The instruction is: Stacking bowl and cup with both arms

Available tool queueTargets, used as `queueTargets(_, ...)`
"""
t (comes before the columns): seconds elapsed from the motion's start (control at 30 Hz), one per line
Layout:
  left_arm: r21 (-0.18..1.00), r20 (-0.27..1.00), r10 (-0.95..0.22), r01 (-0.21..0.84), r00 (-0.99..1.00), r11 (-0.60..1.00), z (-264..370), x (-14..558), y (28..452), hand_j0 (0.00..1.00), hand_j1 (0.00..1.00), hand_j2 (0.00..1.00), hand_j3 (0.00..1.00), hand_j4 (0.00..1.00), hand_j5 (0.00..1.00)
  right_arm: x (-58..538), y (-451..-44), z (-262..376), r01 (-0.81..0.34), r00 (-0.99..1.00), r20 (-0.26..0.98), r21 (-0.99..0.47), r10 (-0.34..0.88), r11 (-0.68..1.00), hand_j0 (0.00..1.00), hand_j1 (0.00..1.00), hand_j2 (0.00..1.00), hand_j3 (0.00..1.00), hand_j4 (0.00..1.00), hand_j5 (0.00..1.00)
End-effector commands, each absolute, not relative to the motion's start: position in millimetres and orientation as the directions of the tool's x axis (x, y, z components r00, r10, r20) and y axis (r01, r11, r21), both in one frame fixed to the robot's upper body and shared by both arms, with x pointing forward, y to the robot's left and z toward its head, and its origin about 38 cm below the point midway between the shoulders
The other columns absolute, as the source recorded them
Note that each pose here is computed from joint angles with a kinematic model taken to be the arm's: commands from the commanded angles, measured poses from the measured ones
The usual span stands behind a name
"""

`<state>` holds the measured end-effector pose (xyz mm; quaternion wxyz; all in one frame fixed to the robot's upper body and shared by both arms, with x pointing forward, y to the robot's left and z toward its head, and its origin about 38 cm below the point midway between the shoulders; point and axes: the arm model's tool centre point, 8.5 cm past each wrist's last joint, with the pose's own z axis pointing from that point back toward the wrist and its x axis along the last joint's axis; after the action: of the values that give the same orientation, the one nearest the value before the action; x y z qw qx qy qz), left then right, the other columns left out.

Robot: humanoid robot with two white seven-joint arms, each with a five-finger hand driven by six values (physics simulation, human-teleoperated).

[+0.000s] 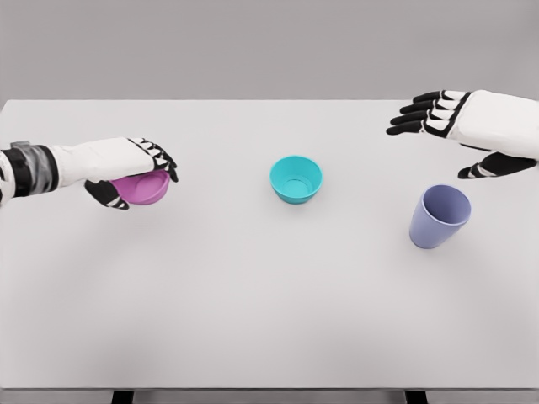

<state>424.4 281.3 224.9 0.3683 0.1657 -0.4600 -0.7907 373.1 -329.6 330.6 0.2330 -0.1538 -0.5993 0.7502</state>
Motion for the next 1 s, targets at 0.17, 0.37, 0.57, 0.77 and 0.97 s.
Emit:
queueTargets(0.17, 0.866, 0.097, -0.710, 0.410, -0.698, -0.285, 228.3, 428.3, 261.3, 0.71, 0.71, 0.71, 0.71, 0.71, 0.71, 373.9, -325.1, 328.6, -0.167, -0.849, 0.064, -0.974, 0.525, -0.152, 1.00, 1.00, 1.00, 1.00, 1.00, 1.00)
queueTargets(0.37, 0.876, 0.104, -0.694, 0.396, -0.713, -0.276, 231.4, 430.8, 249.1, 0.71, 0.71, 0.71, 0.71, 0.71, 0.71, 374.1, -330.6, 342.7, -0.132, -0.843, 0.031, -0.980, 0.538, -0.149, 1.00, 1.00, 1.00, 1.00, 1.00, 1.00)
queueTargets(0.57, 0.886, 0.109, -0.673, 0.379, -0.731, -0.268, 231.8, 433.6, 232.3, 0.71, 0.71, 0.71, 0.71, 0.71, 0.71, 373.2, -333.1, 341.4, -0.138, -0.839, 0.032, -0.978, 0.543, -0.156, 1.00, 1.00, 1.00, 1.00, 1.00, 1.00)
queueTargets(0.77, 0.896, 0.097, -0.656, 0.353, -0.749, -0.270, 232.3, 437.1, 214.2, 0.71, 0.71, 0.71, 0.71, 0.71, 0.71, 372.7, -336.7, 344.9, -0.135, -0.835, 0.021, -0.977, 0.550, -0.167, 1.00, 1.00, 1.00, 1.00, 1.00, 1.00)
queueTargets(0.97, 0.902, 0.123, -0.643, 0.355, -0.756, -0.244, 228.7, 443.4, 194.7, 0.71, 0.71, 0.71, 0.71, 0.71, 0.71, 371.4, -339.4, 345.1, -0.140, -0.832, 0.018, -0.974, 0.555, -0.177, 1.00, 1.00, 1.00, 1.00, 1.00, 1.00)
